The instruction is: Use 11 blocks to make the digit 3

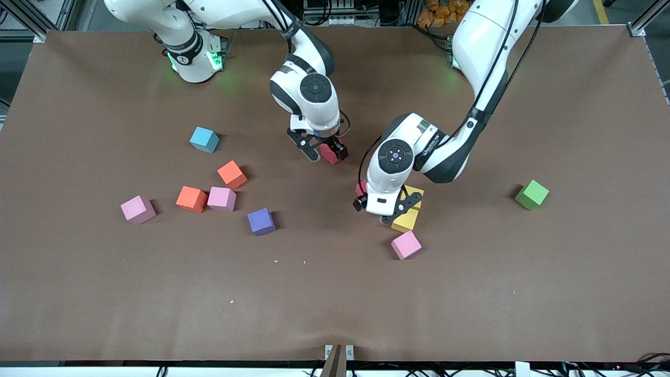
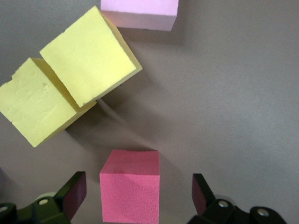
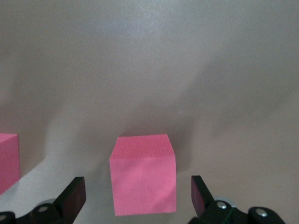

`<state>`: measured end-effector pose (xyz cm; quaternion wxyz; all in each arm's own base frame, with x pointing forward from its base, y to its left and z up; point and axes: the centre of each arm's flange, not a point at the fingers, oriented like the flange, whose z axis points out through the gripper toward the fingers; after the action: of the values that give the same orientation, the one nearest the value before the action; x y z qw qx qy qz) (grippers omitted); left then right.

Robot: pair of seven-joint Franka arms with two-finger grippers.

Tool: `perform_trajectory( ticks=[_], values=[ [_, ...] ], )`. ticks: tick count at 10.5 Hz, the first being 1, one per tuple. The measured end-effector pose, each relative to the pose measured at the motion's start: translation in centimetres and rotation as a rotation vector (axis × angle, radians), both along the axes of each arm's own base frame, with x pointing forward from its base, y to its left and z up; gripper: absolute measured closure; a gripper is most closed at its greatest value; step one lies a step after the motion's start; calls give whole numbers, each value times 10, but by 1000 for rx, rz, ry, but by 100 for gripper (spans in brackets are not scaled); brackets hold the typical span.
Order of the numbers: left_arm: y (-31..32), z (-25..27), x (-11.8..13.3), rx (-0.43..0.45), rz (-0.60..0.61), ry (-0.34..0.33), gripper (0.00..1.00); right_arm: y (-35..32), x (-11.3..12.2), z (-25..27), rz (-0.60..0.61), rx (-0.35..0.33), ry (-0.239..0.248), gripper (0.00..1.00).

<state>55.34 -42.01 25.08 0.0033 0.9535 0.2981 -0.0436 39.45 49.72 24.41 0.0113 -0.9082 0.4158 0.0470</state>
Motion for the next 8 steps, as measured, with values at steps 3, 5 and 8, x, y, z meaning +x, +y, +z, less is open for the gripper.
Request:
perform_trajectory(
  ticks=[3,5,8],
  values=[
    [-6,-21,-11,17,-16,31,0,3,-6,-7,8,19,-10,0],
    [-8,-29,-18,25,-25,45,0,3,-7,-18,23,9,-14,0],
    [-10,-41,-27,37,-36,65,0,3,-10,-35,32,3,-11,1]
  ],
)
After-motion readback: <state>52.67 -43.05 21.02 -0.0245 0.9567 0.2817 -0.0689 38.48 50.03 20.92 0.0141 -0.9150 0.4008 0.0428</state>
